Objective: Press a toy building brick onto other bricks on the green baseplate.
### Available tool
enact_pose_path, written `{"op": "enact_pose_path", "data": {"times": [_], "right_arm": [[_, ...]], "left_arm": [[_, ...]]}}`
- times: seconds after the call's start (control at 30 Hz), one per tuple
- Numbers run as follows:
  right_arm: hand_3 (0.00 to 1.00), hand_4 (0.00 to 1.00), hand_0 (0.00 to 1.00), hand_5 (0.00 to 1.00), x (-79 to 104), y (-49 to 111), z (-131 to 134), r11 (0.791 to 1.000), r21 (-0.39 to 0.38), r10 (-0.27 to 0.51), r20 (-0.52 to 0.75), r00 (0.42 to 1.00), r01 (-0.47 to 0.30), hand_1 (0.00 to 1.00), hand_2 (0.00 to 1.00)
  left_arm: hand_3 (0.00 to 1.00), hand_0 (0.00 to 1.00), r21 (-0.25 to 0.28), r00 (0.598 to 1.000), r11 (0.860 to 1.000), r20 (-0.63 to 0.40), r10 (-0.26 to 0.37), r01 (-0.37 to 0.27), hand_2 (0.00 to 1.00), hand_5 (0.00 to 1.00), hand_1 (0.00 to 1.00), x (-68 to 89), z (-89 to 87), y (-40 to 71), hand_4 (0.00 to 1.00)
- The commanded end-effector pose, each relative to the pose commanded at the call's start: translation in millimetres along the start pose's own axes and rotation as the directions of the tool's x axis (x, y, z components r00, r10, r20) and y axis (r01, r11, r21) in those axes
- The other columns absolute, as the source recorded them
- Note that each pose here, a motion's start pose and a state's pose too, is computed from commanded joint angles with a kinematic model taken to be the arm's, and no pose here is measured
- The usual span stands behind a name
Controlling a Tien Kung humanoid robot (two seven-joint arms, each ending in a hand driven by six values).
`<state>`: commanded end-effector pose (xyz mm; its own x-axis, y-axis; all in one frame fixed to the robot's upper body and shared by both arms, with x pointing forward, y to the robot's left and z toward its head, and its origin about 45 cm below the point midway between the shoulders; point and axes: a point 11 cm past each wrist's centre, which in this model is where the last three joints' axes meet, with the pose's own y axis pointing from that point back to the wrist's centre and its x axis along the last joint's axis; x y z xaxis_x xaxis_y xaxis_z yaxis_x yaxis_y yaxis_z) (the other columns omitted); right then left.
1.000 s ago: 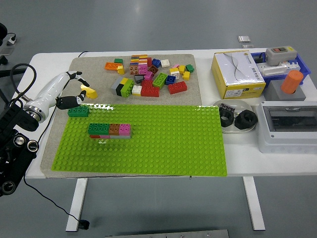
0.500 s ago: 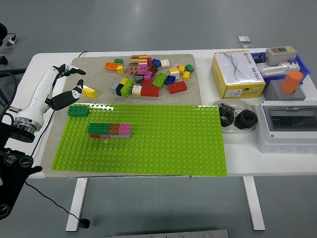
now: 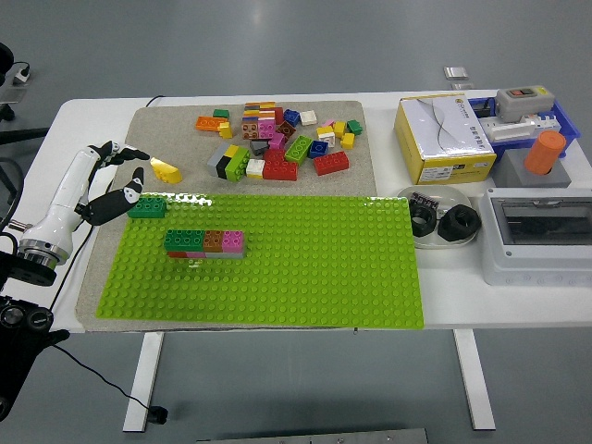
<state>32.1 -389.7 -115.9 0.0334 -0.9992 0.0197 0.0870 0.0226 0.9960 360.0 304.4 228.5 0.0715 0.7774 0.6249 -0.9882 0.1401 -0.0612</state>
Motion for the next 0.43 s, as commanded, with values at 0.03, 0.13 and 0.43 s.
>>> {"op": "enact_pose_path", "data": {"times": [0.03, 0.13, 0.43], "right_arm": [[0.907, 0.590, 0.687, 0.998, -0.4, -0.2, 0.4, 1.000, -0.002, 0.000, -0.002, 1.000, 0.000, 0.672, 0.725], [0.907, 0.590, 0.687, 0.998, -0.9, -0.6, 1.9, 1.000, -0.005, -0.001, -0.004, 1.000, 0.001, 0.672, 0.725], [0.908, 0.590, 0.685, 0.998, 1.0, -0.2, 1.9, 1.000, -0.001, 0.003, -0.004, 1.000, -0.003, 0.671, 0.728]], "left_arm": [[0.539, 0.776, 0.004, 1.000, 1.000, 0.002, -0.001, 0.001, 0.637, 0.002, 0.717, 0.1, -1.3, 0.7, 0.443], [0.539, 0.776, 0.010, 1.000, 1.000, 0.006, -0.001, 0.000, 0.637, 0.002, 0.717, 0.9, -3.1, 1.6, 0.443], [0.537, 0.775, 0.040, 1.000, 0.999, 0.025, -0.004, 0.003, 0.639, 0.002, 0.715, 5.7, -9.5, 3.0, 0.440]]}}
